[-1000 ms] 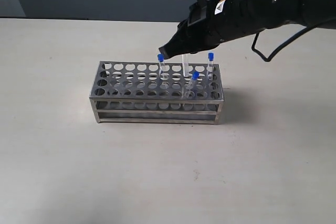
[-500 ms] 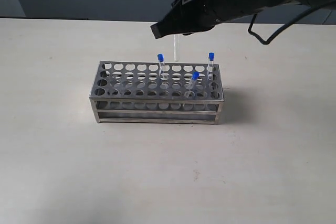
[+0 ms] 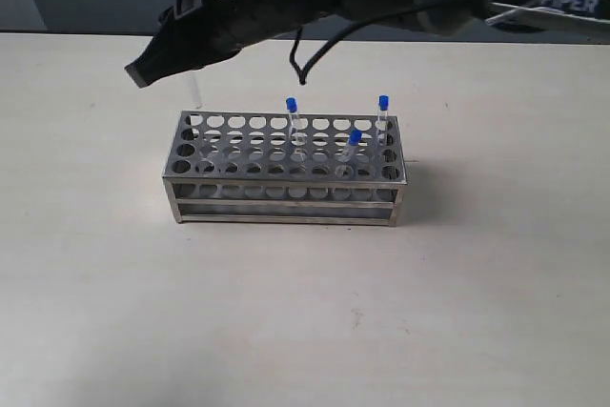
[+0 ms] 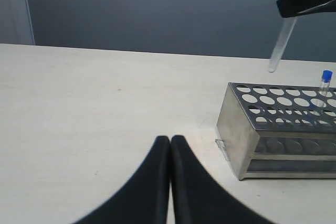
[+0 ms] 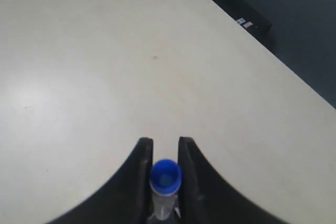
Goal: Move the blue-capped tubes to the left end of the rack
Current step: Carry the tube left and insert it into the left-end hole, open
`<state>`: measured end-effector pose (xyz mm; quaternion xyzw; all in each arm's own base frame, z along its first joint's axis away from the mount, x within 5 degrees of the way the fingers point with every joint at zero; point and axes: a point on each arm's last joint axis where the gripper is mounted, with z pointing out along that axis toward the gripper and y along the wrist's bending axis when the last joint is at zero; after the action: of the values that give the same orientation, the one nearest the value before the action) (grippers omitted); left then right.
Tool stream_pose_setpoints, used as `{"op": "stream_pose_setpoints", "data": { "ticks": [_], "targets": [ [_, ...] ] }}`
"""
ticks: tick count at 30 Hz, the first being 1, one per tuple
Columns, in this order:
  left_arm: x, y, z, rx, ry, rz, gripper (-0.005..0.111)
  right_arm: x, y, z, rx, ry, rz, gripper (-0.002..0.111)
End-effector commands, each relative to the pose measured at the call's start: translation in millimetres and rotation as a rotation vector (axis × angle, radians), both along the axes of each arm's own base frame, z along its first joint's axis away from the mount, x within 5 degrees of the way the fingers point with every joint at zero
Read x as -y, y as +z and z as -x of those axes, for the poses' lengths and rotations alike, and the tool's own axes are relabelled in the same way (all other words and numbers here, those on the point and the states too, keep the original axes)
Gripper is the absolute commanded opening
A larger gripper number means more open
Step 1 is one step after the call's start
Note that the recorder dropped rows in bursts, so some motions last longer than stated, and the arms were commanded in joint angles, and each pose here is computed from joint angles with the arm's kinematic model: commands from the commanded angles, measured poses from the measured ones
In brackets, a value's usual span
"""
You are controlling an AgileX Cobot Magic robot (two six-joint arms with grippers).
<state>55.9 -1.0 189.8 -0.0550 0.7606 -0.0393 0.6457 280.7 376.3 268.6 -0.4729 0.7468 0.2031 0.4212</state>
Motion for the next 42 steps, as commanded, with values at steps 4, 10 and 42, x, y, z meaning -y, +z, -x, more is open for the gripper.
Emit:
{"op": "stream_pose_setpoints", "data": {
  "ticks": [4,10,42],
  "targets": [
    [0,2,0,0.015,-0.002,-0.003,0.001,-25,-31,-15,0.02,0.038,0.044,-0.001],
    [0,2,0,0.015,-0.002,-0.003,0.001,-28,-52,-18,-0.012,0.033,0.065,-0.001],
    [0,2,0,0.015,-0.002,-0.003,0.001,-22,-91,-31,-0.238,-0.11,0.051,-0.001]
  ]
}}
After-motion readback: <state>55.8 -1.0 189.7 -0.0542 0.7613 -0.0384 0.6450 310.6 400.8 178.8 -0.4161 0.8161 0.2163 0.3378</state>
